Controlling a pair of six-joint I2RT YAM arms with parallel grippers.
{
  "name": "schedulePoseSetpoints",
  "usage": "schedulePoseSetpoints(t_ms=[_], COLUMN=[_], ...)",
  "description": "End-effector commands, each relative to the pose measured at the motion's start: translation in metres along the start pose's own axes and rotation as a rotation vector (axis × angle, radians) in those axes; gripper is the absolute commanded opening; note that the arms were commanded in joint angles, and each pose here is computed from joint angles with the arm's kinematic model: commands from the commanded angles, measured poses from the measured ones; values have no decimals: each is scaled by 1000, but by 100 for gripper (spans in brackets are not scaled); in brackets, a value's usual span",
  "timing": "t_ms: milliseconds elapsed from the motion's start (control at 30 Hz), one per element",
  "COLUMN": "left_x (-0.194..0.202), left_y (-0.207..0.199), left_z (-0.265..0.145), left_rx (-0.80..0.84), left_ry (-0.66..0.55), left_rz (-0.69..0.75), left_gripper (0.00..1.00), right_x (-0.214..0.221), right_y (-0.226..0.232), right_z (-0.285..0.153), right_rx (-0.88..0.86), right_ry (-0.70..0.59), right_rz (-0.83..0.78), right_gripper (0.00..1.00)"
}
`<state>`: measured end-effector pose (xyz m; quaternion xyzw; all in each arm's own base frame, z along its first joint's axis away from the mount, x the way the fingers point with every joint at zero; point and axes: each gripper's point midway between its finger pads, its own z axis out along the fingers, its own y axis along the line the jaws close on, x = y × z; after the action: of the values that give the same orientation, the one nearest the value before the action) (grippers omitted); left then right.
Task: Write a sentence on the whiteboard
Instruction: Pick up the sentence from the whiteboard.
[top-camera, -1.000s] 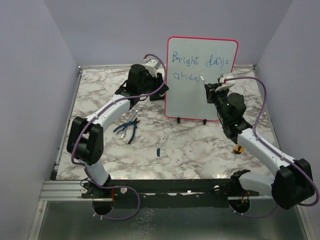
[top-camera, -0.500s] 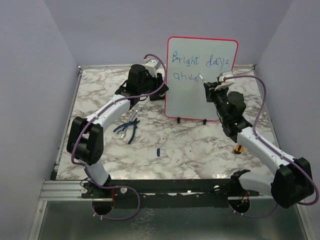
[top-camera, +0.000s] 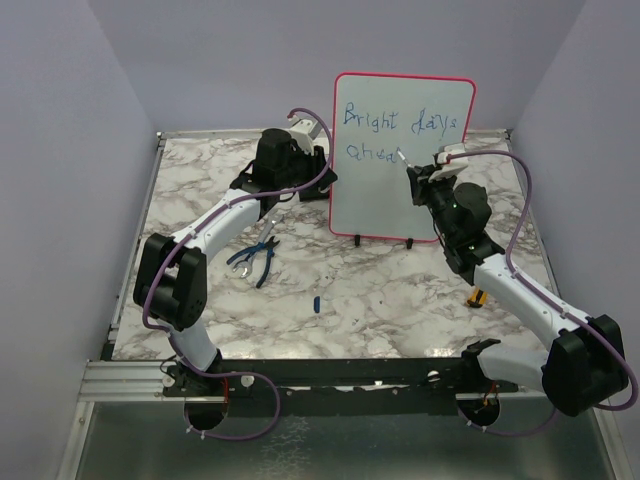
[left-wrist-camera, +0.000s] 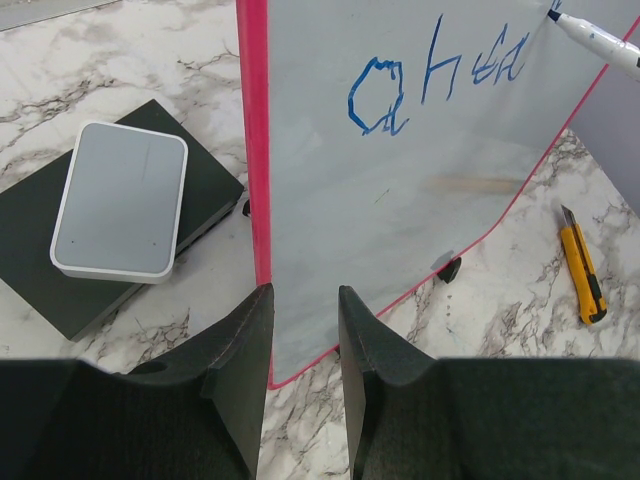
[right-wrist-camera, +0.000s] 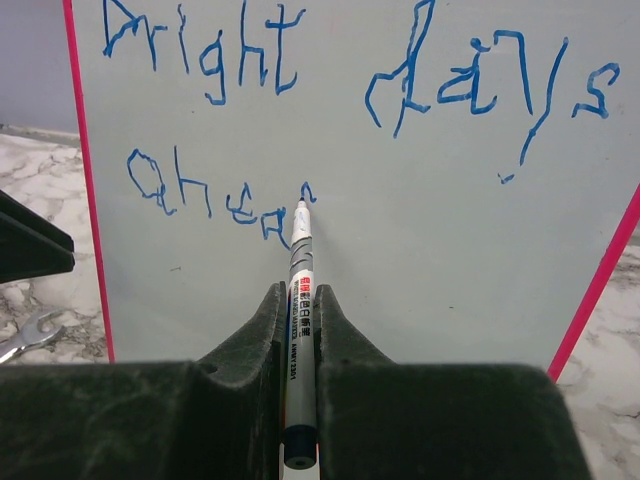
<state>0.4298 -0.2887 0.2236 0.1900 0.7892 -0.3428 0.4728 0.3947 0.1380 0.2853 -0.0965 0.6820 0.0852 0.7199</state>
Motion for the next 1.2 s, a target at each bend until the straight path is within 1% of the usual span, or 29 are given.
schedulePoseSetpoints(t_ms=[0, 400, 1167], left_x=[-13, -13, -13], left_y=[-6, -7, -7], left_z=[-7, -6, -6], left_rx=[18, 21, 23], left_ry=[-29, -28, -27], left_rz=[24, 23, 21], left_gripper=[34, 34, 34], right_x=[16, 24, -16], right_y=[2, 0, -11], right_z=[-2, -6, 2], right_rx=[-12, 0, 55], right_ry=[51, 71, -35], right_rz=[5, 9, -17], right_gripper=[1, 1, 1])
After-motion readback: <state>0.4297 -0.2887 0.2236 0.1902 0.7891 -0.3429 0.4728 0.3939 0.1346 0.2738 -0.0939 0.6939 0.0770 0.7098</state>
